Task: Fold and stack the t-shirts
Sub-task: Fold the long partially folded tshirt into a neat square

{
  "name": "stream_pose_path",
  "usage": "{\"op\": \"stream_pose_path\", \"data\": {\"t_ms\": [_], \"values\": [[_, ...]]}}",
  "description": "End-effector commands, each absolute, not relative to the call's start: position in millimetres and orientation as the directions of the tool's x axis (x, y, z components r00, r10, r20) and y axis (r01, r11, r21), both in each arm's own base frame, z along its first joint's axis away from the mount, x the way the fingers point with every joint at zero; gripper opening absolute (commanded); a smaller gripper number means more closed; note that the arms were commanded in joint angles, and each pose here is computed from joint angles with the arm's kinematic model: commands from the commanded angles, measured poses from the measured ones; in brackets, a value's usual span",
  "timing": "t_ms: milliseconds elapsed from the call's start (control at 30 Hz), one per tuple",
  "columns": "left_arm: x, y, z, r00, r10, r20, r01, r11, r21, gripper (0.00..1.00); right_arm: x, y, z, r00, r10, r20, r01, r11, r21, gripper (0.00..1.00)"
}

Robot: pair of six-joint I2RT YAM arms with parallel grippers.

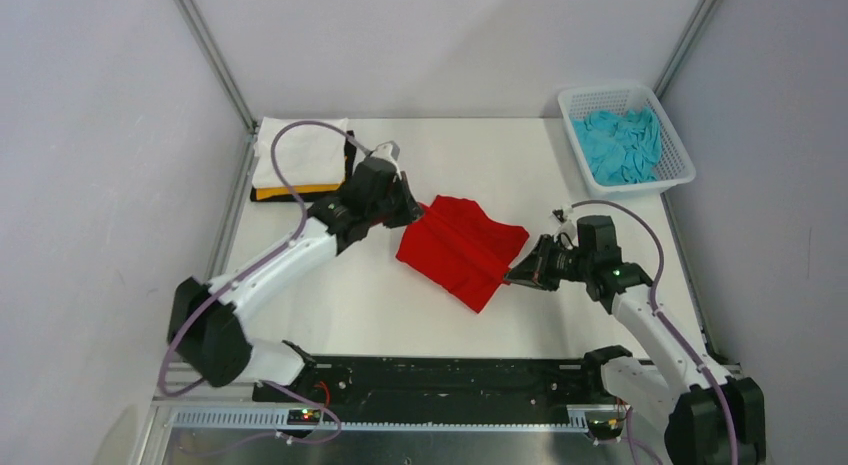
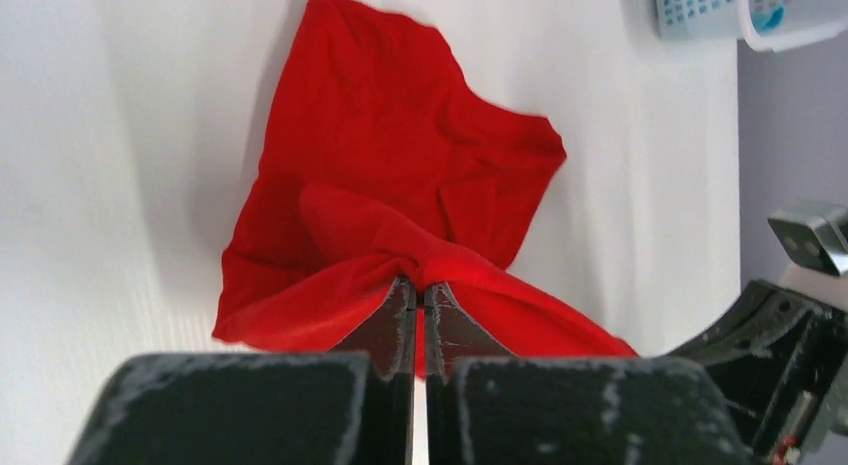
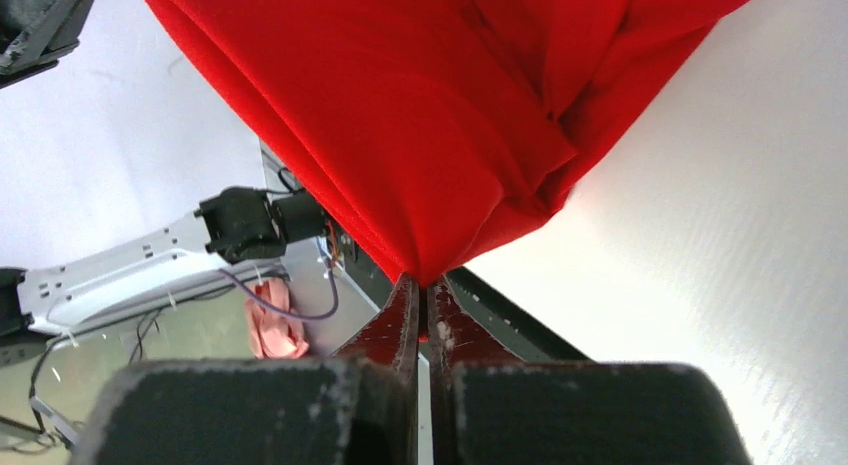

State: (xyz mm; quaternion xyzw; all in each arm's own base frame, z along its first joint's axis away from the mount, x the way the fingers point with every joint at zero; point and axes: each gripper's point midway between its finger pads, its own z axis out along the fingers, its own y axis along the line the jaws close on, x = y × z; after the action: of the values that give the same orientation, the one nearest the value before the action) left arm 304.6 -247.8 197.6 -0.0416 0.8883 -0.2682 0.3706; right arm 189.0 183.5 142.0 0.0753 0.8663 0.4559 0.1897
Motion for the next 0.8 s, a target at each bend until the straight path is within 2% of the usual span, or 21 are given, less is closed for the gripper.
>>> {"op": "stream_pose_path", "data": {"t_ms": [0, 200, 300, 767], "values": [[368, -242, 208, -0.661, -0.285, -0.694, 0.111, 0.878, -0.466, 0.00, 225, 176, 150, -0.876, 0.369, -0.311, -0.035, 0.594, 0.803, 0.00], [414, -252, 189, -0.687, -0.272, -0.673, 0.092, 0.887, -0.453, 0.00, 276, 153, 142, -0.815, 0.462, -0.349, 0.060, 0.667, 0.743, 0.00], [432, -260, 186, -0.690, -0.264, -0.674, 0.102, 0.887, -0.451, 0.00, 291, 150, 132, -0.818, 0.474, -0.327, 0.090, 0.665, 0.741, 0.00], [472, -291, 117, -0.781, -0.211, -0.588, 0.109, 0.881, -0.460, 0.00, 338, 126, 99, -0.752, 0.565, -0.339, 0.210, 0.694, 0.689, 0.00]]}}
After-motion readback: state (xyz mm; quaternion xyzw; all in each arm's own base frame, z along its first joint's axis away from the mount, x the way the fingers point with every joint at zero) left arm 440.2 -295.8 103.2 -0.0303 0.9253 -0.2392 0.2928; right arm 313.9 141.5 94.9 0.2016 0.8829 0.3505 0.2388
